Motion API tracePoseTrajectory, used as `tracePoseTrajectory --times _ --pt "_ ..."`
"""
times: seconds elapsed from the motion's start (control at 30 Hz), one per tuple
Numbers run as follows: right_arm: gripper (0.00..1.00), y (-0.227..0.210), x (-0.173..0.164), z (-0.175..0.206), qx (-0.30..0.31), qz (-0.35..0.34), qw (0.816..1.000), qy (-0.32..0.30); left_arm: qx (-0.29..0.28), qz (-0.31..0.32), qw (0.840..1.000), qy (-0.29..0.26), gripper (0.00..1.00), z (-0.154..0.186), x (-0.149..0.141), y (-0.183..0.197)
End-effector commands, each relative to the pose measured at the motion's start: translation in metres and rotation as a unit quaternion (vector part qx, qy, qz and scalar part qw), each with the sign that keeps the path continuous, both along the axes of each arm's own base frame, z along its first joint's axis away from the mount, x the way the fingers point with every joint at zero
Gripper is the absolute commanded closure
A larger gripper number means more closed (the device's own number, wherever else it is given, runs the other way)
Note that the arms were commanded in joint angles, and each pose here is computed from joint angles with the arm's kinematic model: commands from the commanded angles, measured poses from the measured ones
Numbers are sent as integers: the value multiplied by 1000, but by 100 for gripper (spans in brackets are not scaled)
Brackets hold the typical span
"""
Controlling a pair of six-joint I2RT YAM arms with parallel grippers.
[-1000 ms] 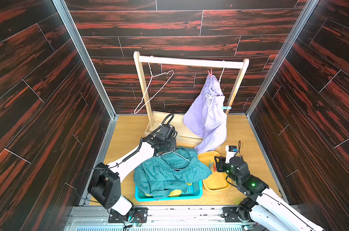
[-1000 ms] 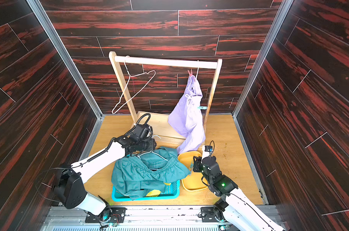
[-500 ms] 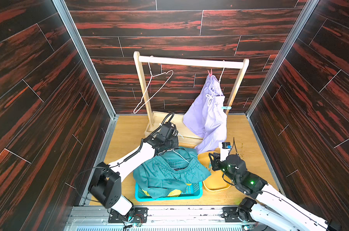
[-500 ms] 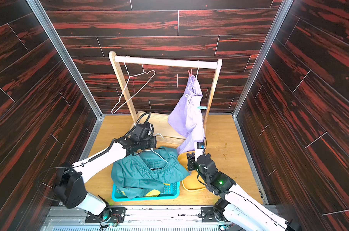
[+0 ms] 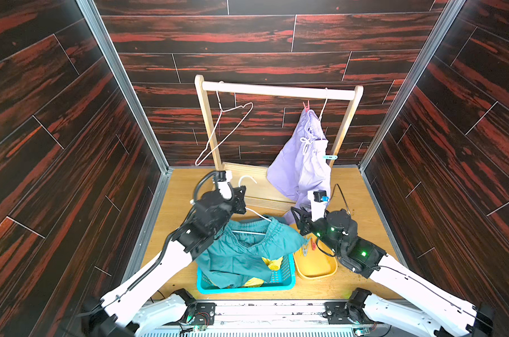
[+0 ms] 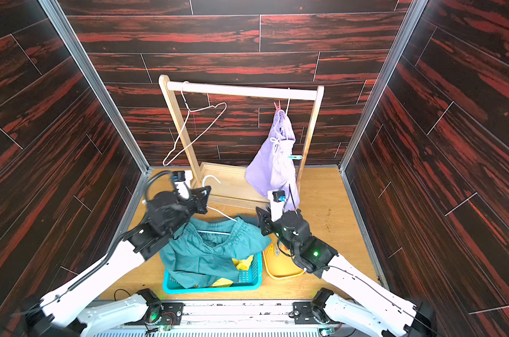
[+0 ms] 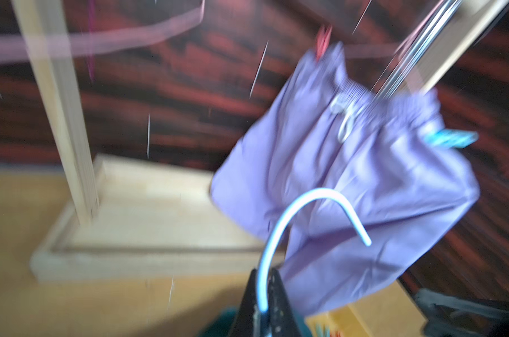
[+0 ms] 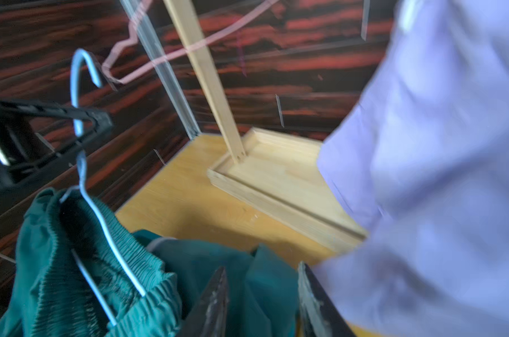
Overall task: Remove the clothespins securing shorts to the hanger
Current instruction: Pick up the shorts from the basket.
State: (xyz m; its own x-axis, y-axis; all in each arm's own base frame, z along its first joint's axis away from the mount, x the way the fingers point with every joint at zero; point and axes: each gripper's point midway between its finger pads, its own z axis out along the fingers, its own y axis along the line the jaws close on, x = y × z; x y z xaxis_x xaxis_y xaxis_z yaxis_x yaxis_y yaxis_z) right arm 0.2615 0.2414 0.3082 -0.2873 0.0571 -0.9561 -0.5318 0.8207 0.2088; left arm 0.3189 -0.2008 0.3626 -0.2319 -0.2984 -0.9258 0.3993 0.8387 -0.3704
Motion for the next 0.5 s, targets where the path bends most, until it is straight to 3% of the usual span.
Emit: tracePoseTrajectory --times 0.0,0.23,0.47 --pt "57 25 -3 41 12 49 997 -55 -16 41 994 -105 100 53 -11 21" --pt "55 61 -23 87 -5 116 988 -104 -41 57 984 -166 100 97 -35 35" --pt "54 81 -37 87 -22 139 983 -117 -69 31 979 -189 100 118 -46 29"
